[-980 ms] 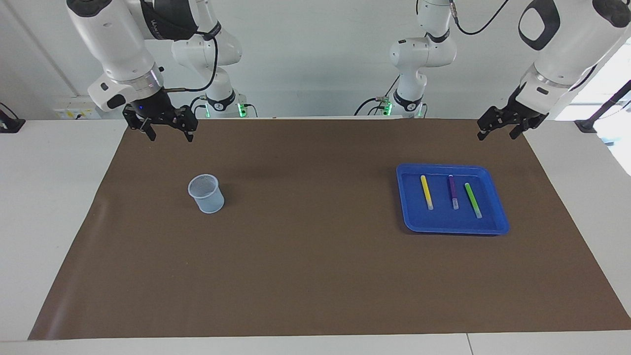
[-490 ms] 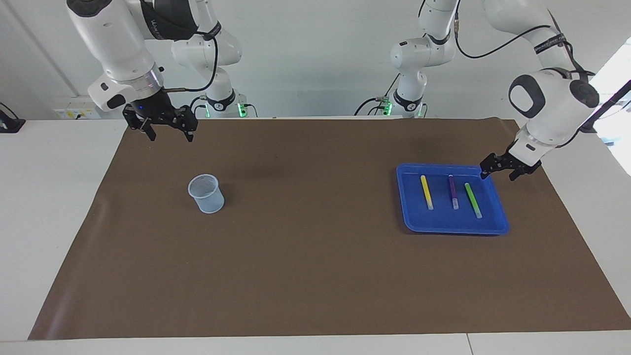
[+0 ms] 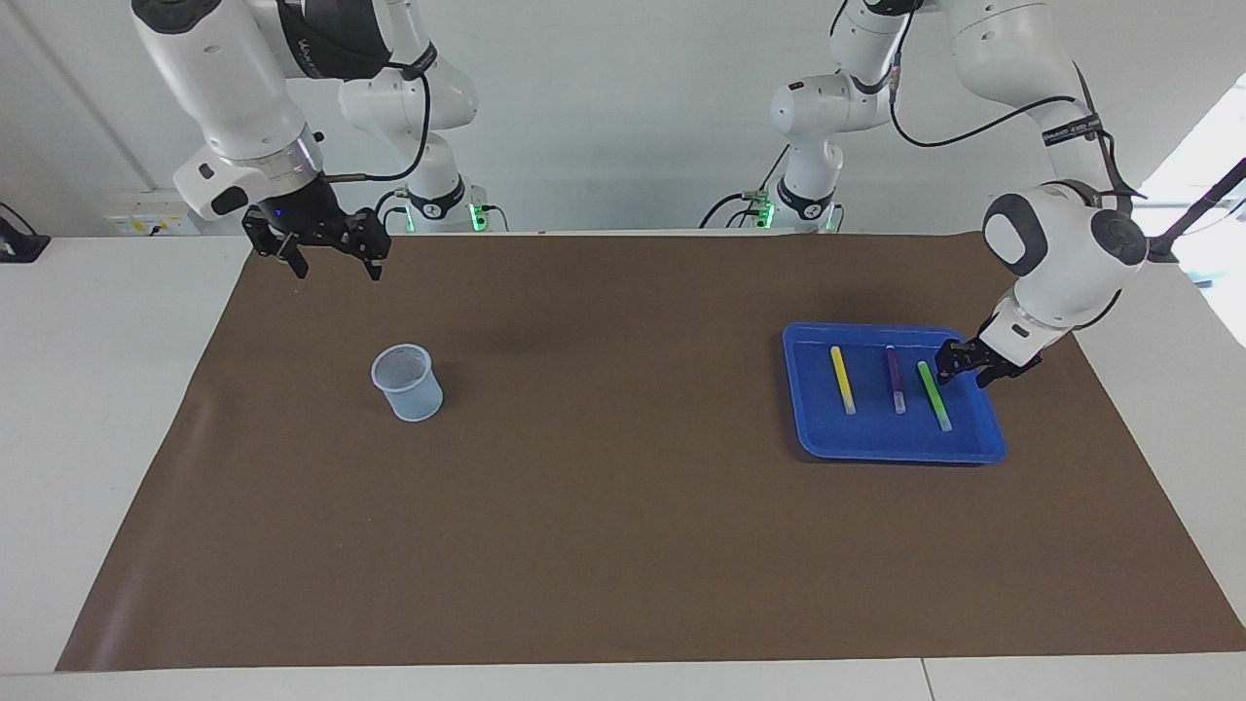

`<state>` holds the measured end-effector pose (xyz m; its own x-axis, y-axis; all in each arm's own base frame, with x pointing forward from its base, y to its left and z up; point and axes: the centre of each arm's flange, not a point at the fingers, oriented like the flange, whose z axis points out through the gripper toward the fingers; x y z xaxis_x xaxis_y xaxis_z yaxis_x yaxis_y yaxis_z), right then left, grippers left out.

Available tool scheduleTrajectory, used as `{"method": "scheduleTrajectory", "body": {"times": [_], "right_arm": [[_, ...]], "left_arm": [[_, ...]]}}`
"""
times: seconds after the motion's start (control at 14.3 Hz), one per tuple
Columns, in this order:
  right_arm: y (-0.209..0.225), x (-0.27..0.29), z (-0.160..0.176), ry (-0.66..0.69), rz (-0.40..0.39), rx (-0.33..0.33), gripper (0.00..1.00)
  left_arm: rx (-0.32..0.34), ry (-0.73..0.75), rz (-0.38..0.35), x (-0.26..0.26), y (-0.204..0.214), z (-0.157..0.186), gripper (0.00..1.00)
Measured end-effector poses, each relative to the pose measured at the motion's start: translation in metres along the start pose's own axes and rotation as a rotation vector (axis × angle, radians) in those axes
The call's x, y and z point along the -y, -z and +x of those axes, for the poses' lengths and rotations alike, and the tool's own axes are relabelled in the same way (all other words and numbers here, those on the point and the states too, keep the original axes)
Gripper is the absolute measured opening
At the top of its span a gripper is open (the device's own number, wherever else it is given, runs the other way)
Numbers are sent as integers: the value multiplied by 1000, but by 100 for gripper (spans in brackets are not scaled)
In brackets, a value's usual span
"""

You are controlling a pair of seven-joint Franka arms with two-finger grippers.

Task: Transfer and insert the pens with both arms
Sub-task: 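Reach the left gripper into the tray and grasp the green pen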

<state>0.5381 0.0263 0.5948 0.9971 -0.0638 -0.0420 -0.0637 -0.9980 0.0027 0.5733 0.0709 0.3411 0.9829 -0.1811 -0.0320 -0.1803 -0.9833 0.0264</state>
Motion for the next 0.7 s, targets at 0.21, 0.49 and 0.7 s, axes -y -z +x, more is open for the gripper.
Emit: {"method": "scheduleTrajectory", "body": {"times": [0.21,0.49,0.7], "right_arm": [[0,0,0,0,0,0,100],[0,0,0,0,0,0,100],[0,0,0,0,0,0,100]], "left_arm": [[15,-13,8,-1,-16,3,63],[30,-14,6,-1,-26,4,63],[37,-14,4,-1,-29,2,63]]}}
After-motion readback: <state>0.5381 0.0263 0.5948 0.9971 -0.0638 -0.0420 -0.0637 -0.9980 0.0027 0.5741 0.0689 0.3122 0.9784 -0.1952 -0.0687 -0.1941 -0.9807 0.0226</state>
